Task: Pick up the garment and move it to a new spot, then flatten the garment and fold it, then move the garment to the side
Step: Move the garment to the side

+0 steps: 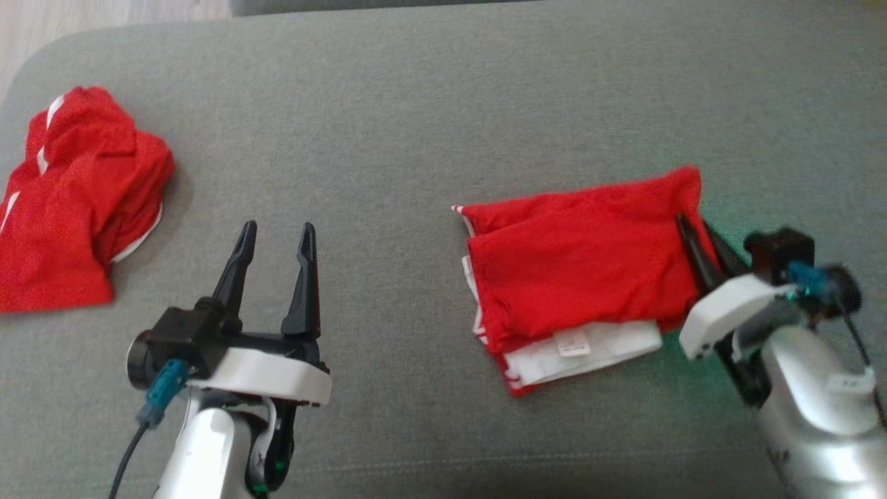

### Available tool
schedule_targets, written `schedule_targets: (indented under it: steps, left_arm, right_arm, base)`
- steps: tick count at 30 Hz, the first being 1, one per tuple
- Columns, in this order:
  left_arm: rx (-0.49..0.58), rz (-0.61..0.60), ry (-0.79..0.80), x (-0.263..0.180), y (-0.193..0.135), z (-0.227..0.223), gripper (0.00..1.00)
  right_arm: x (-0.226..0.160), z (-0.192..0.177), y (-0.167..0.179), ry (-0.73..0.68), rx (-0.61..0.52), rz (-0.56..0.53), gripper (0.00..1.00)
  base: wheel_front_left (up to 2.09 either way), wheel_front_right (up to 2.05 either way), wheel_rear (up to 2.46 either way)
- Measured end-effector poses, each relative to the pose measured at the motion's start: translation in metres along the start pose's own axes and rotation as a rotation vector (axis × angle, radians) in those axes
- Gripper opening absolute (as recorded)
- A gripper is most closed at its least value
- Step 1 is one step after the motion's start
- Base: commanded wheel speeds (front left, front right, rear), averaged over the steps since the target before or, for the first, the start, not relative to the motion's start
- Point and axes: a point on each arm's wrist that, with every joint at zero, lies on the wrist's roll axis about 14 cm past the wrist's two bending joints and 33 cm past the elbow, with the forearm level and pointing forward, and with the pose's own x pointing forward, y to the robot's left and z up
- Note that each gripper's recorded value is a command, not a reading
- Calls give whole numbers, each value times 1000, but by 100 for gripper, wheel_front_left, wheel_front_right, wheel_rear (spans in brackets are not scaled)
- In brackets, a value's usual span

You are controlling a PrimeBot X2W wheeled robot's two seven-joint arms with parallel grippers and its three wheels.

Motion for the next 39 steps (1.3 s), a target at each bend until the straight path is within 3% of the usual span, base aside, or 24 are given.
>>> schedule_targets:
  steps: [5, 12, 21, 27, 31, 32, 33, 34, 35, 39]
  left_arm:
    - [-13, -26, -33, 4, -10, 11, 100]
    - [-36, -64, -27, 16, -22, 3, 100]
    - [-47, -113, 35, 37, -31, -29, 100]
    - [-57, -117, 53, 40, -30, -38, 100]
    - [-55, -108, 58, 39, -27, -39, 100]
    - [-55, -106, 58, 39, -26, -40, 100]
    - [-54, -105, 58, 39, -26, -39, 100]
    - [-54, -104, 58, 39, -26, -39, 100]
    - [-53, -102, 58, 39, -25, -39, 100]
    - [-50, -98, 60, 38, -24, -39, 100]
  right_arm:
    - [-1, 51, -16, -104, -174, 17, 0]
    - [0, 73, -76, -49, -298, -69, 0]
    - [-5, 68, -173, 34, -209, -301, 0]
    - [-13, 66, -214, 47, -142, -460, 0]
    - [-11, 59, -216, 68, -150, -485, 0]
    - [-9, 58, -214, 71, -148, -485, 38]
    - [-8, 57, -212, 70, -142, -485, 68]
    - [-7, 56, -211, 68, -133, -485, 91]
    - [-6, 56, -210, 65, -124, -486, 100]
    - [-3, 58, -204, 48, -103, -481, 100]
  base:
    - [0, 0, 0]
    - [0, 0, 0]
    - [0, 0, 0]
    - [0, 0, 0]
    - [0, 0, 0]
    - [0, 0, 0]
    - [0, 0, 0]
    - [0, 0, 0]
    - [0, 0, 0]
    - [0, 0, 0]
